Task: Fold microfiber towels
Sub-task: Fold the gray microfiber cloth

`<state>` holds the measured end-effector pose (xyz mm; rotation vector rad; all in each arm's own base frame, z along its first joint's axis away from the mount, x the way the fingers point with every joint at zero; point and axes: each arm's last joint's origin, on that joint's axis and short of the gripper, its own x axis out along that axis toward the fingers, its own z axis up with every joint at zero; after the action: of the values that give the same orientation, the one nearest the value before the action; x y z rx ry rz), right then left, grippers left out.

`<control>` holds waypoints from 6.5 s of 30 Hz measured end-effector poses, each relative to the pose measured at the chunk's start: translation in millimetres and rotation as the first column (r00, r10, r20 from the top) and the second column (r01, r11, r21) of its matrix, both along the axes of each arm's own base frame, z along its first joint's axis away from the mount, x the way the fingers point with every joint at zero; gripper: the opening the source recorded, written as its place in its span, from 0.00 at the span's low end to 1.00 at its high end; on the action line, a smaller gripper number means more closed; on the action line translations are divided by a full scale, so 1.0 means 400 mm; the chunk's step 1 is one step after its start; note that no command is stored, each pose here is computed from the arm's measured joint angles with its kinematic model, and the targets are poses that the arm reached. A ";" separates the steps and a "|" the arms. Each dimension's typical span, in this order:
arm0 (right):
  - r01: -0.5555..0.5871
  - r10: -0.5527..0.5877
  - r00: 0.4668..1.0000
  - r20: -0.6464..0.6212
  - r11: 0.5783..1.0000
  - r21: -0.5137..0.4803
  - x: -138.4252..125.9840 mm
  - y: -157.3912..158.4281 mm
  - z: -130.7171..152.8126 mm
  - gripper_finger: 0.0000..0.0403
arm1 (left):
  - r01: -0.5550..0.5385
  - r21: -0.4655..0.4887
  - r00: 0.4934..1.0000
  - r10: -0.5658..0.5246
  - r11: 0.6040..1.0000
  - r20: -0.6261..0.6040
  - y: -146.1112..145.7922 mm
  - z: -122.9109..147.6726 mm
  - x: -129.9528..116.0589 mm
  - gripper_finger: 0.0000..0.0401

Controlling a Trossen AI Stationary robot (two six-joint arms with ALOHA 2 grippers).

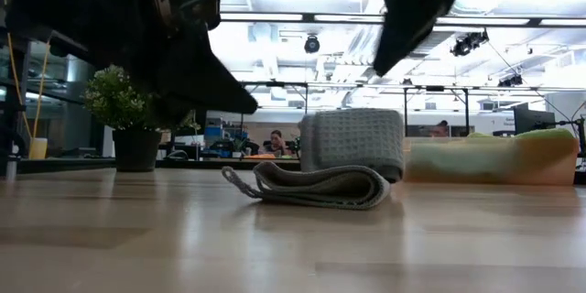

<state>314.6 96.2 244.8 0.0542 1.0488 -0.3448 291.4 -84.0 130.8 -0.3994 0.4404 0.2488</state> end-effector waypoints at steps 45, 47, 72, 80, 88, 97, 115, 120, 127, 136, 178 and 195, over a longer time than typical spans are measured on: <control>0.139 -0.514 0.782 0.354 0.696 0.704 -0.222 -0.152 -0.119 0.61 | 0.157 -0.020 0.946 -0.156 0.987 -0.284 -0.022 -0.097 0.242 0.00; 0.152 -0.518 0.784 0.343 0.695 0.702 -0.227 -0.153 -0.120 0.61 | 0.233 0.032 0.889 -0.200 0.972 -0.412 -0.013 -0.096 0.207 0.00; 0.080 -0.243 0.919 0.312 0.887 0.455 -0.038 -0.144 -0.061 0.61 | 0.493 0.418 0.757 -0.139 0.763 -0.638 0.220 0.096 -0.035 0.00; -0.079 0.015 0.970 0.244 0.964 0.253 0.140 -0.179 -0.100 0.39 | 0.315 0.410 0.828 -0.038 0.856 -0.559 0.234 0.089 -0.036 0.00; -0.100 0.060 0.984 0.168 0.965 0.241 0.205 -0.172 -0.178 0.06 | 0.197 0.310 0.841 0.002 0.930 -0.540 0.250 -0.009 -0.035 0.00; -0.056 0.082 0.988 -0.131 0.981 0.187 0.125 -0.145 -0.186 0.02 | 0.149 0.217 0.832 -0.004 0.965 -0.555 0.242 -0.075 -0.051 0.00; -0.023 0.026 0.990 -0.136 0.999 0.026 -0.010 -0.086 -0.013 0.00 | 0.134 0.184 0.857 -0.021 0.974 -0.515 0.171 -0.057 -0.062 0.00; 0.011 -0.007 0.997 -0.083 0.999 0.047 -0.028 -0.105 0.007 0.00 | 0.128 0.189 0.857 -0.013 0.974 -0.515 0.174 -0.056 -0.062 0.00; 0.129 -0.164 0.983 0.086 0.939 0.319 -0.115 -0.142 -0.070 0.00 | 0.120 0.191 0.859 -0.005 0.974 -0.512 0.173 -0.056 -0.062 0.00; 0.028 -0.224 0.915 0.335 0.864 0.502 -0.068 -0.123 -0.122 0.28 | 0.117 0.192 0.860 -0.002 0.974 -0.510 0.173 -0.055 -0.062 0.00; 0.395 -0.468 0.881 0.067 0.807 0.440 0.106 -0.118 -0.253 0.37 | 0.111 0.192 0.874 -0.003 0.975 -0.486 0.173 -0.051 -0.057 0.00; 0.354 -0.467 0.877 0.111 0.786 0.507 0.101 -0.116 -0.197 0.01 | 0.122 0.176 0.881 -0.025 0.977 -0.472 0.172 -0.040 -0.057 0.00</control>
<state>355.1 49.8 165.9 0.7668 0.8594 -0.4601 268.8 -15.3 114.8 -0.1165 0.8984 0.3139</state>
